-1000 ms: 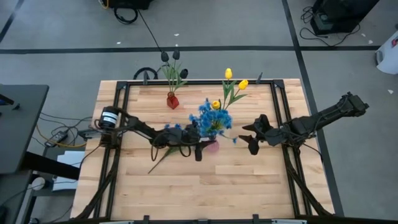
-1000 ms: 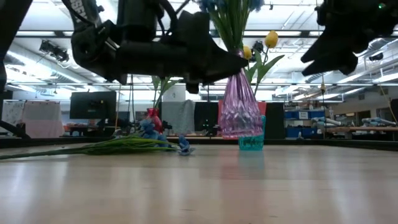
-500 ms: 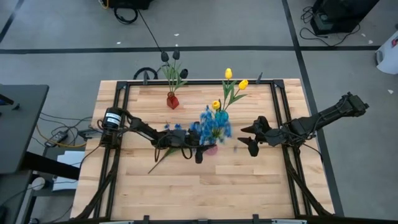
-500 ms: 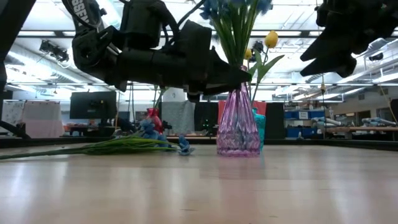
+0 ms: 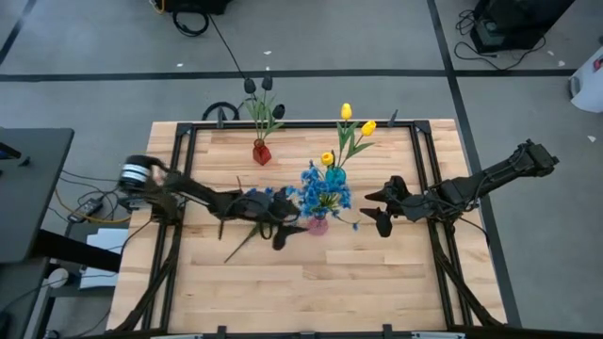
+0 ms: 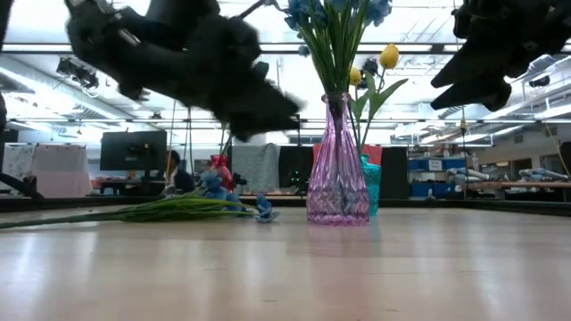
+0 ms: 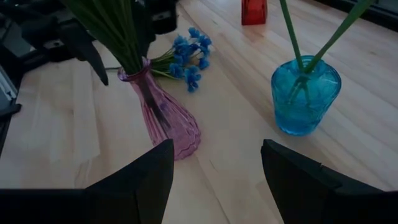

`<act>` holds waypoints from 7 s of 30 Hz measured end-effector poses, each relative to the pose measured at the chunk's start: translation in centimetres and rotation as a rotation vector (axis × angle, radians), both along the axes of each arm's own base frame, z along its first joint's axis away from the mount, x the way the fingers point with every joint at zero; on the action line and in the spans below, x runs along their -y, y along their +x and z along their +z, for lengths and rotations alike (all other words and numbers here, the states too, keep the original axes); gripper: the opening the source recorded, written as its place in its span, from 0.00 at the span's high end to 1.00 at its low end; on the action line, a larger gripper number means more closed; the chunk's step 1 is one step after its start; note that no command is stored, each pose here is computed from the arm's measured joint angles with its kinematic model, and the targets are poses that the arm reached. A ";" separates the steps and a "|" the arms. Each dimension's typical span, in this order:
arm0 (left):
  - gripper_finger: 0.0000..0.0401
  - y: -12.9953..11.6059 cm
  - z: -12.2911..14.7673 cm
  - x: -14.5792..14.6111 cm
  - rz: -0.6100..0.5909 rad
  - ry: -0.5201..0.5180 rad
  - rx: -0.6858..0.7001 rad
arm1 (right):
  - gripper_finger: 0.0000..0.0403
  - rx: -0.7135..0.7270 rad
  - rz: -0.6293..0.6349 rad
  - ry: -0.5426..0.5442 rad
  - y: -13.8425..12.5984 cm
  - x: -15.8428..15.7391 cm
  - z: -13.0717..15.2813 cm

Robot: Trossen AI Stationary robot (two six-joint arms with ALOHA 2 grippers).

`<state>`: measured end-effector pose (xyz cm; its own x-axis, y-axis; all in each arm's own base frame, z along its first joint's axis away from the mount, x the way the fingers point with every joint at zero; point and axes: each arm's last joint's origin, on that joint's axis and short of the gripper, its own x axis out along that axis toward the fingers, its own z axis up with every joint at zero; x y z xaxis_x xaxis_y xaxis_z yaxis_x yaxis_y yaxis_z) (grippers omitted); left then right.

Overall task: Sort flowers into vase by color
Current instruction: Put the blue flowers into the violet vase

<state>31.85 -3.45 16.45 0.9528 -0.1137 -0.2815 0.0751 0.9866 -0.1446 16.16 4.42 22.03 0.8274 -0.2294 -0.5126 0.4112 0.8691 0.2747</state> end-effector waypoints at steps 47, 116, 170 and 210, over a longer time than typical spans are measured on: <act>0.95 -8.8 -2.2 2.7 0.310 0.094 -0.857 | 0.38 -0.070 0.024 -0.099 2.8 -0.9 -2.2; 0.93 -9.7 5.7 6.4 -0.354 0.049 -0.072 | 0.36 -0.172 0.096 -0.146 5.7 -1.5 -5.8; 0.71 -10.2 -1.8 3.1 0.123 0.033 -0.881 | 0.36 -0.155 0.130 -0.154 5.9 -1.5 -5.5; 0.74 -5.6 -2.3 3.1 0.122 0.051 -1.193 | 0.36 -0.120 0.139 -0.149 6.1 -1.6 -5.3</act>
